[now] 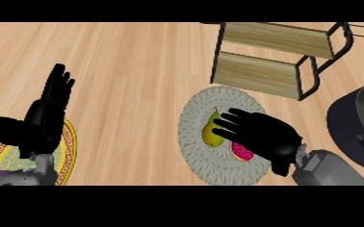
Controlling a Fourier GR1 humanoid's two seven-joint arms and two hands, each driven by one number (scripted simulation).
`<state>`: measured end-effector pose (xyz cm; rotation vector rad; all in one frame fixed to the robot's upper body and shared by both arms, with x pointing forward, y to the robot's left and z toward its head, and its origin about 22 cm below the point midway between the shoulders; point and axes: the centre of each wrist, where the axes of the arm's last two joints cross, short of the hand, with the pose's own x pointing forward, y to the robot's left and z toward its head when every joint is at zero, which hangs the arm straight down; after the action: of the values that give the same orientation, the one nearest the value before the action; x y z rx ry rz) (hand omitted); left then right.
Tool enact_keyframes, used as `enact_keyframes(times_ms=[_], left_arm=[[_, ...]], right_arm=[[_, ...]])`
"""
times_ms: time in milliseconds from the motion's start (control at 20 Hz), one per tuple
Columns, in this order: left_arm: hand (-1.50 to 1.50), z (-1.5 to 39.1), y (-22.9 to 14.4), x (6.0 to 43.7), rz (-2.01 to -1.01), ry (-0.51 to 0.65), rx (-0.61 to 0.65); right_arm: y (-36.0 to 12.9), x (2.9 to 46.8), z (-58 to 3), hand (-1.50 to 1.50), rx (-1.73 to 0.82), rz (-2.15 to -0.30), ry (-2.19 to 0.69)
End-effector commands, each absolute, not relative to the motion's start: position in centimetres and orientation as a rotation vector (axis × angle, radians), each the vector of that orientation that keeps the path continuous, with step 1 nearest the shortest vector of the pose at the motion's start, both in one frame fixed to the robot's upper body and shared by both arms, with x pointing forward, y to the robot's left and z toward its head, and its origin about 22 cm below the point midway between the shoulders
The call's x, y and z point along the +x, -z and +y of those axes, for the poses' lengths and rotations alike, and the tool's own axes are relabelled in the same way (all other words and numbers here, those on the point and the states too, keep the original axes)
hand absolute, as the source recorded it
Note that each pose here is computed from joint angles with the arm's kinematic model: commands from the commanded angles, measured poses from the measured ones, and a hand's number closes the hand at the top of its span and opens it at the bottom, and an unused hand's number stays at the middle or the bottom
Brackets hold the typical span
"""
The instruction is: Pick the cupcake from the placemat and place it in the tiered shelf
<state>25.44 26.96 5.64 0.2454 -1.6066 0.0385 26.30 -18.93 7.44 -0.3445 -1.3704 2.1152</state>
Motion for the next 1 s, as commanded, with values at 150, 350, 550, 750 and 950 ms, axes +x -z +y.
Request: enact_keyframes(times_ms=[150, 350, 550, 750, 950], left_arm=[[0.00, 28.3, -5.6, 25.1, -1.603, -0.040, 0.225], [0.00, 25.5, -4.8, 25.5, -1.597, -0.055, 0.230], [0.00, 27.0, -5.1, 24.7, -1.612, -0.066, 0.252], [0.00, 27.7, -4.6, 23.9, -1.601, -0.021, 0.238], [0.00, 27.1, -5.6, 25.9, -1.605, -0.032, 0.264]], right_arm=[[-5.2, 28.0, -18.8, -1.50, -0.303, -1.420, -2.093], [-4.0, 27.4, -17.7, -1.50, -0.287, -1.412, -2.113], [-1.7, 27.9, -18.2, -1.50, -0.280, -1.400, -2.107], [-1.4, 27.0, -18.4, -1.50, -0.277, -1.331, -2.107], [0.1, 26.7, -15.9, 1.50, -0.255, -1.329, -2.199]])
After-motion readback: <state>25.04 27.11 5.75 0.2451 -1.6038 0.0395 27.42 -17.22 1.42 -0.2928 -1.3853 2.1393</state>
